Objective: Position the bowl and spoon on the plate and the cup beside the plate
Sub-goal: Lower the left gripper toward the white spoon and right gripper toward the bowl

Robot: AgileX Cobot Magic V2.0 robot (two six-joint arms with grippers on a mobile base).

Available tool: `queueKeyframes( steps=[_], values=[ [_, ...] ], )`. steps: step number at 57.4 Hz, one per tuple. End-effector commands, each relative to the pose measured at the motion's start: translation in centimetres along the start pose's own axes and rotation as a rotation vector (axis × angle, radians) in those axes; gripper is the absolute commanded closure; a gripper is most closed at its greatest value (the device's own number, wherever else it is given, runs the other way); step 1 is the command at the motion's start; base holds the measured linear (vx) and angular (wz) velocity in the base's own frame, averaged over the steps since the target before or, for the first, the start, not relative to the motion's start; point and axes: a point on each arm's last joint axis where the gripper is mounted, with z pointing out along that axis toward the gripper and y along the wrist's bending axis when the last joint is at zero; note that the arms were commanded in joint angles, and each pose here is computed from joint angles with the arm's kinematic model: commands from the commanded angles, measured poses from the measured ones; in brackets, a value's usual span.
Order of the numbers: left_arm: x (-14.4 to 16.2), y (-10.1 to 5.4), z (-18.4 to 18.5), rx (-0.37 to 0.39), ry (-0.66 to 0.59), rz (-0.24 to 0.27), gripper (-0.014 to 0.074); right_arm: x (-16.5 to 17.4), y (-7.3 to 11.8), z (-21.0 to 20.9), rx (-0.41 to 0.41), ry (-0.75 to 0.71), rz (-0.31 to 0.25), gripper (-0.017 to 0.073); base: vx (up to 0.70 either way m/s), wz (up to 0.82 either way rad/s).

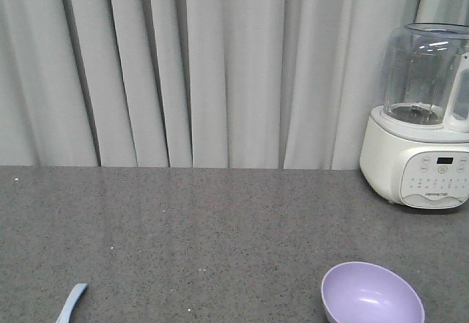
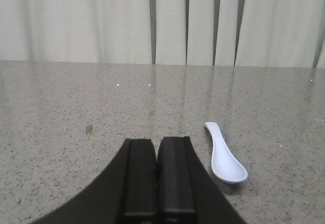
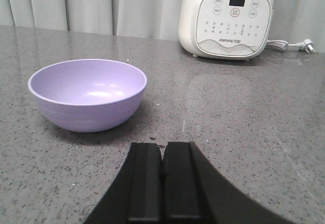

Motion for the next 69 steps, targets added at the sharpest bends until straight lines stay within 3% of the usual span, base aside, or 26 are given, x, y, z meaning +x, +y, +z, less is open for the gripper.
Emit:
queueKeyframes(
  steps=[1,27,36,48,52,53,56,62,69],
  values=[
    [-0.2,0.0,0.0,0.002,-0.076,-0.012,0.06,-0.3,0.0,-0.1,0.002,-0.091,-0.01,0.0568,0.12,0.0],
    [-0.2,0.0,0.0,0.002,-0.076,-0.012,0.06,-0.3,0.0,-0.1,0.003,-0.092,-0.014,0.0568,0.04,0.0],
    [-0.2,0.0,0.0,0.002,-0.076,-0.012,0.06,-0.3,0.0,-0.1,0.014,-0.092,-0.145,0.0568,0.0,0.0],
    [-0.2,0.0,0.0,0.002,-0.076,-0.012,0.06,-0.4,0.0,-0.1,0.015,-0.103,-0.156,0.0568,0.0,0.0],
    [-0.2,0.0,0.0,0.002,-0.077,-0.012,0.06,-1.1,0.0,-0.2,0.01,-0.182,-0.1,0.0568,0.0,0.0],
    [-0.9,0.0,-0.1,0.0,-0.156,-0.013,0.06,-2.9,-0.1,-0.7,0.013,-0.388,-0.017,0.0568,0.0,0.0],
    [-1.4,0.1,-0.2,-0.001,-0.212,-0.024,0.06,-3.6,-0.1,-1.0,0.016,-0.467,-0.016,0.0568,0.0,0.0],
    [-3.1,0.1,-0.7,0.01,-0.391,-0.098,0.06,-4.8,-0.2,-1.7,0.023,-0.624,-0.002,0.0568,0.0,0.0],
    [-4.6,0.2,-1.5,0.023,-0.565,-0.132,0.06,-5.7,-0.7,-2.4,0.046,-0.729,0.107,0.0568,0.0,0.0]
  ],
)
